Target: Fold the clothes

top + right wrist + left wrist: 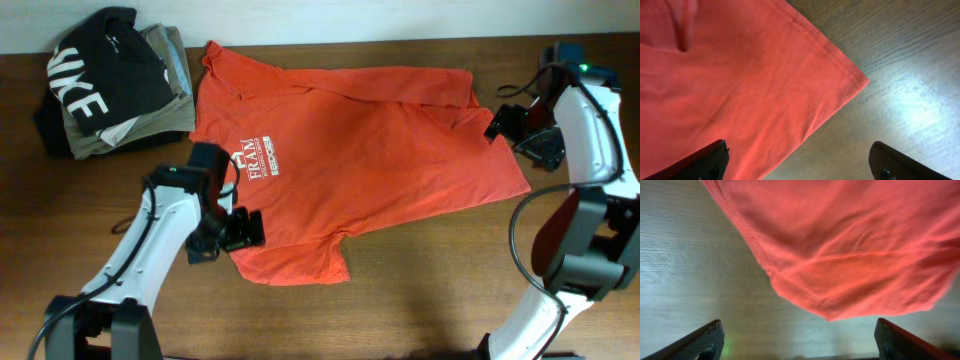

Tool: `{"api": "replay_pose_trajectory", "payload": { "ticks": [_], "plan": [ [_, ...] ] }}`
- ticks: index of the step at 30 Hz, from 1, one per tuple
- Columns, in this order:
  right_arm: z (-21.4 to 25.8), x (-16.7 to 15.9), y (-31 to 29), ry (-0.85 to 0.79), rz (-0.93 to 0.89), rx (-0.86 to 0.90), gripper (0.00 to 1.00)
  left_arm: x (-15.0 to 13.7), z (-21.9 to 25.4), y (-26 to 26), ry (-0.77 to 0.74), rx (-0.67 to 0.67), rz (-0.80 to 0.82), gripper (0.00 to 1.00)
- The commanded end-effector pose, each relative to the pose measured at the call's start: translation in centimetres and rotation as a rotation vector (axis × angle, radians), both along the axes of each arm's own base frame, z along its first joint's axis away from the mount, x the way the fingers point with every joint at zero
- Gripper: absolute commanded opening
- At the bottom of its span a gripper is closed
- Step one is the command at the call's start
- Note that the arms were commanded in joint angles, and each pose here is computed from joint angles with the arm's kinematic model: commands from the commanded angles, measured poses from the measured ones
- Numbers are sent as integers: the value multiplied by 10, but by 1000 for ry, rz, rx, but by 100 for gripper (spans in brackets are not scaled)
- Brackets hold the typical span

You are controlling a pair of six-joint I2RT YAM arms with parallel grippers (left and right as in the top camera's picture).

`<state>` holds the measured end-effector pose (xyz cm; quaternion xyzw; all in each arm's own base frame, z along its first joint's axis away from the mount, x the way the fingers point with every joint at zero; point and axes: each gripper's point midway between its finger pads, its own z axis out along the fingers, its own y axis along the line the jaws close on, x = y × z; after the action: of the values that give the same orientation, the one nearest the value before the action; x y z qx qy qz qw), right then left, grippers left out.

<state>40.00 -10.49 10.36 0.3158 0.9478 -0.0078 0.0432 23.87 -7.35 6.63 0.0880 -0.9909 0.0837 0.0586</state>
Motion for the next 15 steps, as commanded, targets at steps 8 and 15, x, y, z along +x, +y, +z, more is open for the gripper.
{"api": "replay_pose_trajectory", "payload": {
  "ticks": [8,15],
  "plan": [
    [-31,-1,-4,81,-5,3,93,-30,-59,-3,38,-27,112,82],
    [-31,-7,-2,106,-4,10,93,-19,-70,-4,8,-33,111,62]
  ]
}}
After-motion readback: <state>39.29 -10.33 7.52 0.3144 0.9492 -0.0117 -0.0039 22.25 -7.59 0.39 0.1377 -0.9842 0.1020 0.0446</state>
